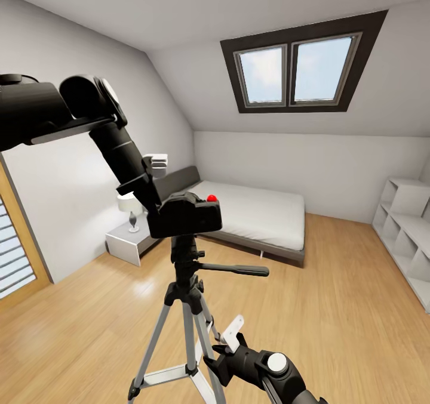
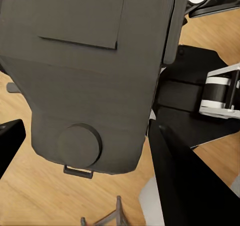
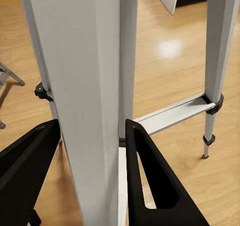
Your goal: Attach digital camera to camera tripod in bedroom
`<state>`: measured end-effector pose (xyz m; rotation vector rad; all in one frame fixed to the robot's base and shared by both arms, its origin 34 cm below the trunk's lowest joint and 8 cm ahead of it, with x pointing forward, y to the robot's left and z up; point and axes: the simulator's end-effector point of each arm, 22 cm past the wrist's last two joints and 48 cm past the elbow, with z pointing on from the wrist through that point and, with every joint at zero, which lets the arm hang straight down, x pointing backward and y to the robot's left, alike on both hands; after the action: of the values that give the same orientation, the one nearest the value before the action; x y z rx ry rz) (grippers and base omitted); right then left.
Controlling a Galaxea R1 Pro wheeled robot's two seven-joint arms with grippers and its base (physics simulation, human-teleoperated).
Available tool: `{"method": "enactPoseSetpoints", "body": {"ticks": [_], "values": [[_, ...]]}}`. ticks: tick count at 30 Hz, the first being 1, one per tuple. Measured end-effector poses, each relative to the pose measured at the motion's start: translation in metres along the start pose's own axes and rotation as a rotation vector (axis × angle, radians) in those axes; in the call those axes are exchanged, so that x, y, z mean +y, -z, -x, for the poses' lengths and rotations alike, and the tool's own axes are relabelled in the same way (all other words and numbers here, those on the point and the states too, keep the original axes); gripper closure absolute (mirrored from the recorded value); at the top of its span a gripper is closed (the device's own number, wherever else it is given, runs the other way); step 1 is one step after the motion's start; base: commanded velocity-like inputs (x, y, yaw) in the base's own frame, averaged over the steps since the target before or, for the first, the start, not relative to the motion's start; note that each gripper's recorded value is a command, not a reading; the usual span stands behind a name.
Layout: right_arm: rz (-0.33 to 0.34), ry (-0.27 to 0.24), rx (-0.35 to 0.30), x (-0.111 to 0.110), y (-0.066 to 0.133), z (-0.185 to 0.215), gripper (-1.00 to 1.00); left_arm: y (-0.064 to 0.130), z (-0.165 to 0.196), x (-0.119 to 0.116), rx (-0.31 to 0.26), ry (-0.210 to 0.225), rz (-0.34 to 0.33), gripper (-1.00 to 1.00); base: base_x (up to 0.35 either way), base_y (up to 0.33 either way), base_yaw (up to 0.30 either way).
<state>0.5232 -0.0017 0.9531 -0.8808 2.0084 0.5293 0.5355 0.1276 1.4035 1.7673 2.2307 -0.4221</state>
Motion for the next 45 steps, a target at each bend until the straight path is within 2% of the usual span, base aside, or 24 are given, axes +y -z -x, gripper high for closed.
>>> {"method": "enactPoseSetpoints", "body": {"ticks": [9,15,23,45], "values": [[0.000,0.000,0.000,0.000,0.000,0.000,1.00,-0.005,-0.014,0.008,0.046,0.036,0.011,1.00,0.000,0.000,0.000],[0.000,0.000,0.000,0.000,0.000,0.000,1.00,-0.007,-0.015,0.007,0.046,0.058,-0.009,1.00,0.000,0.000,0.000],[0.000,0.000,0.000,0.000,0.000,0.000,1.00,-0.013,-0.024,0.014,0.073,0.093,-0.009,1.00,0.000,0.000,0.000],[0.000,0.001,0.000,0.000,0.000,0.000,1.00,-0.018,-0.011,0.029,0.107,0.102,0.045,1.00,0.000,0.000,0.000]]}}
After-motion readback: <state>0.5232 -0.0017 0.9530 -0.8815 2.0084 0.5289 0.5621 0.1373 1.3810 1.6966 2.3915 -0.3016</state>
